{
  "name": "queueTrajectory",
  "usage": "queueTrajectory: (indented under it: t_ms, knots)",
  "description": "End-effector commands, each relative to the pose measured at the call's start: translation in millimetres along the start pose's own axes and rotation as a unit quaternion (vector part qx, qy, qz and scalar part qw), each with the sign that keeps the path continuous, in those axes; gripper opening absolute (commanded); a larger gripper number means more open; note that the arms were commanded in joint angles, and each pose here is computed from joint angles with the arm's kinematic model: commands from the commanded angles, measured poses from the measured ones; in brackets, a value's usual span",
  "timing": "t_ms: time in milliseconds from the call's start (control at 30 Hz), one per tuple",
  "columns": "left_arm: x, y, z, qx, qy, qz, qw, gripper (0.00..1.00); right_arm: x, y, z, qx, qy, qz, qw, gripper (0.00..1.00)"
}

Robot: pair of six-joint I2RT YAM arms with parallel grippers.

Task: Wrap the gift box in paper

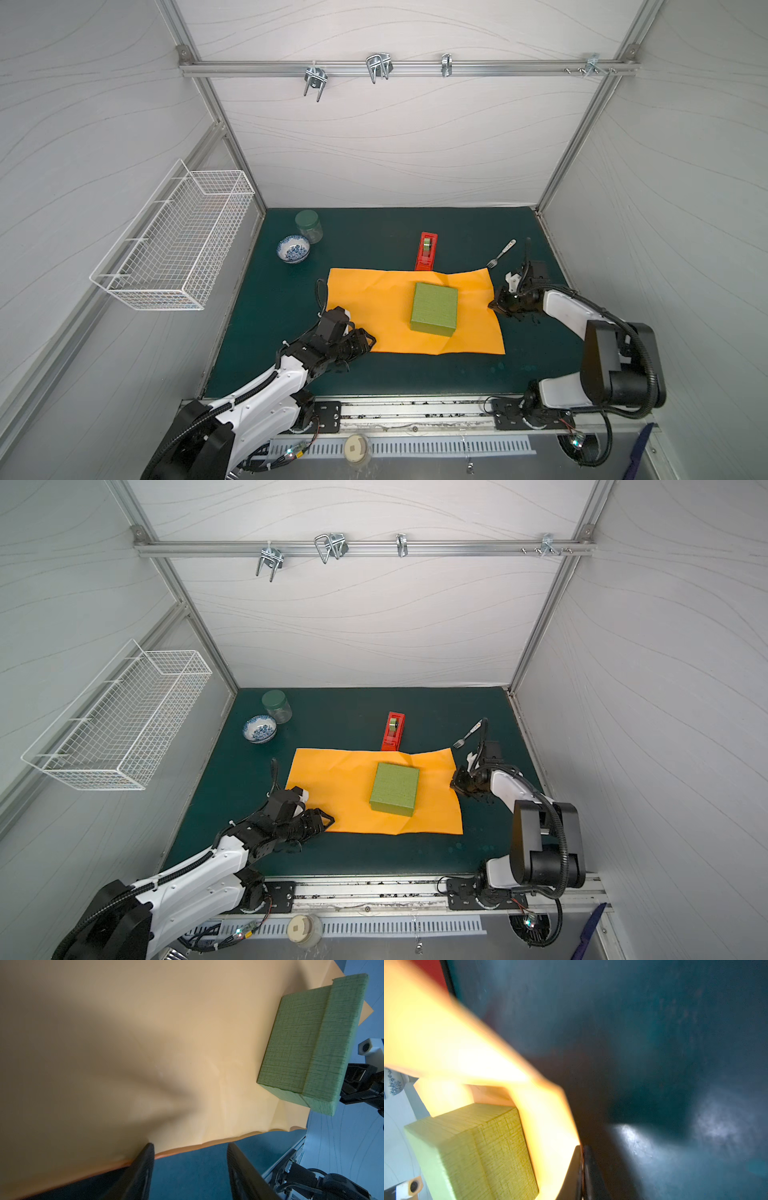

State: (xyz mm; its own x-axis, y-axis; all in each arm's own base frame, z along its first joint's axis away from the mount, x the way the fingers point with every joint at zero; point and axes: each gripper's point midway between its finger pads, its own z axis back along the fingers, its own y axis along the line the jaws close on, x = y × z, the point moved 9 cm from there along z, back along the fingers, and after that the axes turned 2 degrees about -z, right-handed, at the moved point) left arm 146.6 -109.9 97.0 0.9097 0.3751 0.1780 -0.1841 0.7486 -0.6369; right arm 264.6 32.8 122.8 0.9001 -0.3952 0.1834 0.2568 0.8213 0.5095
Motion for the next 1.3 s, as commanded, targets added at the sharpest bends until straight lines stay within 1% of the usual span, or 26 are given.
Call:
queueTrajectory:
  t_ms: [0, 67, 167, 267, 333, 367, 400, 467, 500, 567, 600, 700, 767, 833, 967, 1100, 1167, 1267]
  knots:
    - [6.1, -14.1, 6.6, 0.0, 0.001, 0.0, 1.0, 0.58, 11.0, -2.6, -1.4, -0.026, -0.009, 0.002, 1.0, 0.11]
    - [12.1, -25.5, 11.0, -0.014, -0.006, -0.012, 1.0, 0.58, 16.2, -3.3, -1.6, -0.039, -0.015, 0.004, 0.999, 0.14]
    - [22.1, -42.6, 17.6, -0.034, -0.021, -0.027, 0.999, 0.6, 21.6, 1.3, 4.0, -0.053, -0.027, 0.017, 0.998, 0.23]
    - [34.4, -56.1, 21.6, -0.037, -0.043, -0.049, 0.997, 0.64, 14.6, 23.3, 24.4, -0.075, -0.064, 0.075, 0.992, 0.43]
    - [44.2, -65.5, 22.7, -0.036, -0.049, -0.067, 0.996, 0.67, 2.2, 42.0, 40.4, -0.074, -0.088, 0.123, 0.986, 0.54]
    - [49.7, -68.2, 22.6, -0.028, -0.053, -0.077, 0.995, 0.69, -4.4, 50.1, 48.8, -0.075, -0.101, 0.143, 0.982, 0.62]
    - [56.4, -69.5, 21.5, -0.017, -0.061, -0.084, 0.994, 0.71, -11.7, 56.7, 55.2, -0.069, -0.109, 0.159, 0.979, 0.66]
    - [71.1, -67.8, 18.2, -0.007, -0.077, -0.078, 0.994, 0.73, -25.4, 70.3, 58.6, -0.001, -0.102, 0.178, 0.979, 0.77]
    - [80.3, -63.3, 13.1, -0.005, -0.079, -0.067, 0.995, 0.73, -32.1, 78.2, 56.4, 0.056, -0.08, 0.176, 0.98, 0.83]
    - [96.1, -54.0, 5.2, -0.002, -0.073, -0.038, 0.997, 0.71, -39.7, 90.1, 46.7, 0.121, -0.034, 0.165, 0.978, 0.87]
    - [101.5, -50.3, 0.5, 0.005, -0.068, -0.032, 0.997, 0.7, -42.3, 96.3, 38.6, 0.142, -0.008, 0.162, 0.977, 0.9]
    - [107.5, -42.5, -9.0, 0.041, -0.059, -0.041, 0.997, 0.68, -46.7, 109.0, 14.3, 0.153, 0.038, 0.162, 0.974, 0.93]
    - [102.4, -33.5, -15.4, 0.052, -0.048, -0.036, 0.997, 0.67, -47.5, 113.7, 2.0, 0.172, 0.052, 0.157, 0.971, 0.93]
    - [94.2, -23.1, -20.8, 0.059, -0.036, -0.028, 0.997, 0.66, -49.6, 117.5, -7.8, 0.173, 0.063, 0.161, 0.97, 0.93]
    - [67.0, 2.9, -26.8, 0.068, -0.009, -0.003, 0.998, 0.63, -57.0, 123.9, -25.6, 0.169, 0.09, 0.172, 0.966, 0.92]
    - [37.4, 18.8, -23.4, 0.065, 0.006, 0.014, 0.998, 0.62, -63.1, 127.0, -35.2, 0.16, 0.099, 0.179, 0.966, 0.9]
    - [27.1, 21.9, -19.8, 0.064, 0.008, 0.014, 0.998, 0.62, -65.2, 128.1, -40.1, 0.155, 0.1, 0.179, 0.966, 0.89]
    - [23.7, 22.7, -12.2, 0.069, -0.007, 0.012, 0.998, 0.62, -66.1, 133.7, -48.1, 0.152, 0.101, 0.18, 0.967, 0.86]
